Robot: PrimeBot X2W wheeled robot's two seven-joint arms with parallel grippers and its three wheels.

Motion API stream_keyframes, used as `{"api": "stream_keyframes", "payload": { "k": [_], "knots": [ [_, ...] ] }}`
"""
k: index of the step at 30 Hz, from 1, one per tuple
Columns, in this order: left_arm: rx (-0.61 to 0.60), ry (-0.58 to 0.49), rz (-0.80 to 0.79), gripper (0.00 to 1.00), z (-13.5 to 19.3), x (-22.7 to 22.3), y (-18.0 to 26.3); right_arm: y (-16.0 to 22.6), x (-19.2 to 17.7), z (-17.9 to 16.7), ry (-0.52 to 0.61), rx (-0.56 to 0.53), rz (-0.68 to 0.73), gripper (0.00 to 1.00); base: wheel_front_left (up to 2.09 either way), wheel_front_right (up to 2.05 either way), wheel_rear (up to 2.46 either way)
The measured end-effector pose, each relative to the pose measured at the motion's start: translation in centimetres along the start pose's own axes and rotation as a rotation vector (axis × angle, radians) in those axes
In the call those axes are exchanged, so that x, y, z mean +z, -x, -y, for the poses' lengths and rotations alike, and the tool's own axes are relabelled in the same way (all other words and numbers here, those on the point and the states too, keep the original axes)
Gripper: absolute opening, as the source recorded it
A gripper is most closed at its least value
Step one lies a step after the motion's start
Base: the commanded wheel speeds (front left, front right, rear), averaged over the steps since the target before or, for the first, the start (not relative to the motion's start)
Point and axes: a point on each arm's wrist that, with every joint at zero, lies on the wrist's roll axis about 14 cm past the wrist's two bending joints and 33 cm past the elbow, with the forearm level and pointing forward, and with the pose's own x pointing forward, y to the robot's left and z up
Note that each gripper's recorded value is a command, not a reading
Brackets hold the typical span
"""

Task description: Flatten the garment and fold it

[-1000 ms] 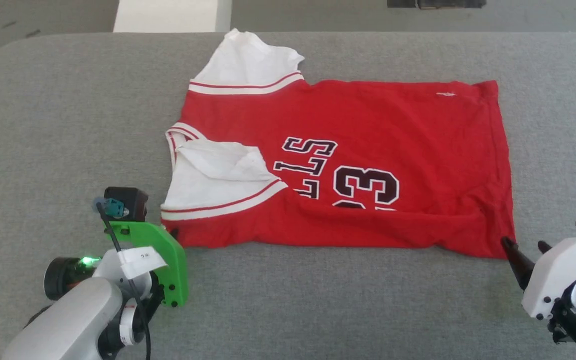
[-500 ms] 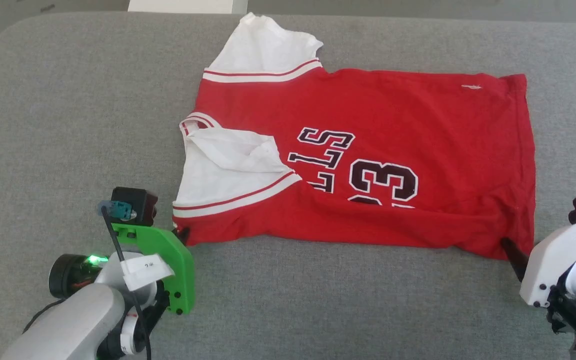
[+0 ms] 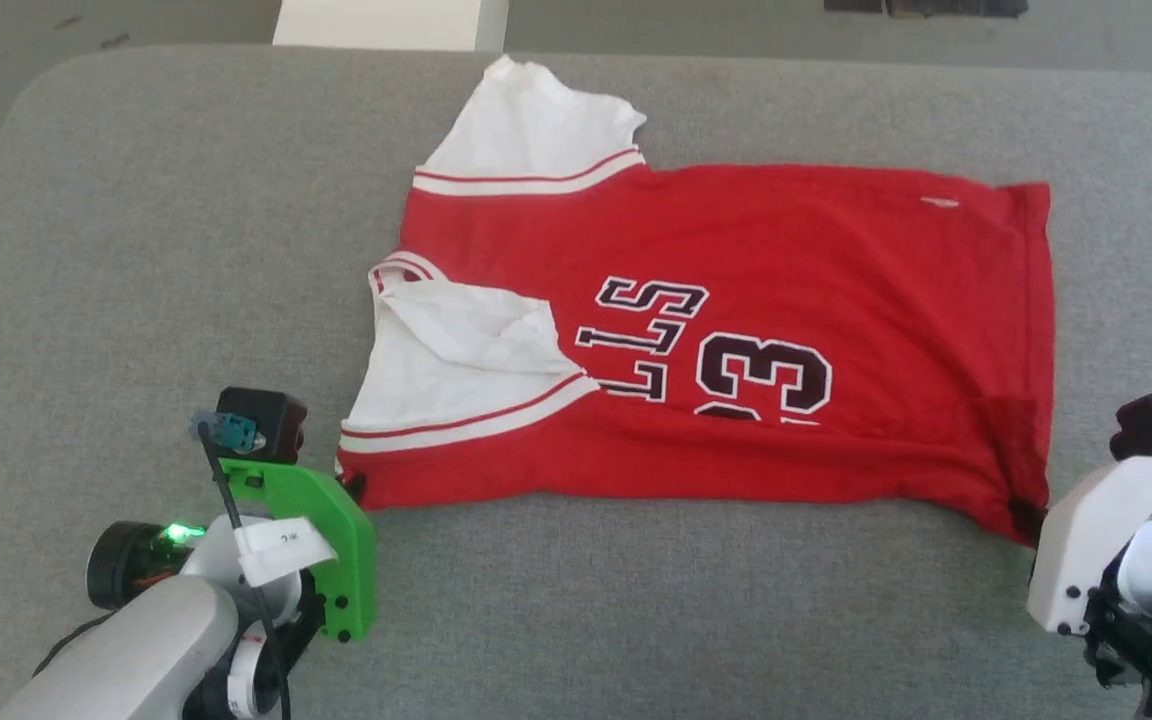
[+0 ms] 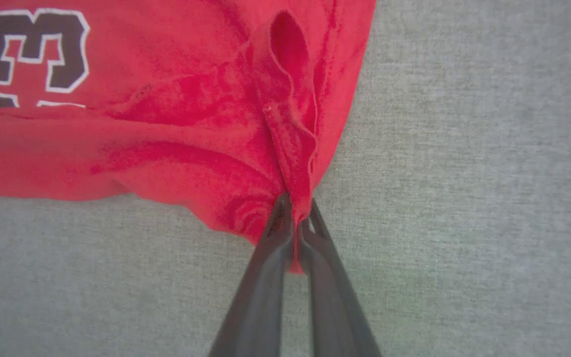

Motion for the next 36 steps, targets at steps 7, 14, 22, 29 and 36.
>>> {"api": "stream_keyframes", "payload": {
  "k": [7,14,22,29,36],
  "knots": [
    [0.003,-0.012,0.003,0.0,-0.2,-0.8,2.1,3.4,0.5,0.7,0.048,0.014,0.024,0.0,0.0,0.0,0.0],
    [-0.008,-0.028,-0.066,0.0,0.0,-3.8,4.1,5.9,-1.0,2.2,0.083,-0.007,-0.006,0.0,0.0,0.0,0.0],
    [-0.025,-0.037,-0.141,0.0,0.5,-6.8,4.7,6.3,-4.6,3.0,0.084,-0.019,-0.114,0.0,0.0,0.0,0.0],
    [-0.049,-0.031,-0.196,0.0,1.3,-8.5,3.8,5.1,-6.1,3.0,0.073,-0.016,-0.153,0.0,0.0,0.0,0.0],
    [-0.044,-0.027,-0.142,1.0,1.2,-7.7,3.1,4.5,-4.8,2.3,0.069,0.007,-0.083,1.0,0.0,0.0,0.0]
  ]
}}
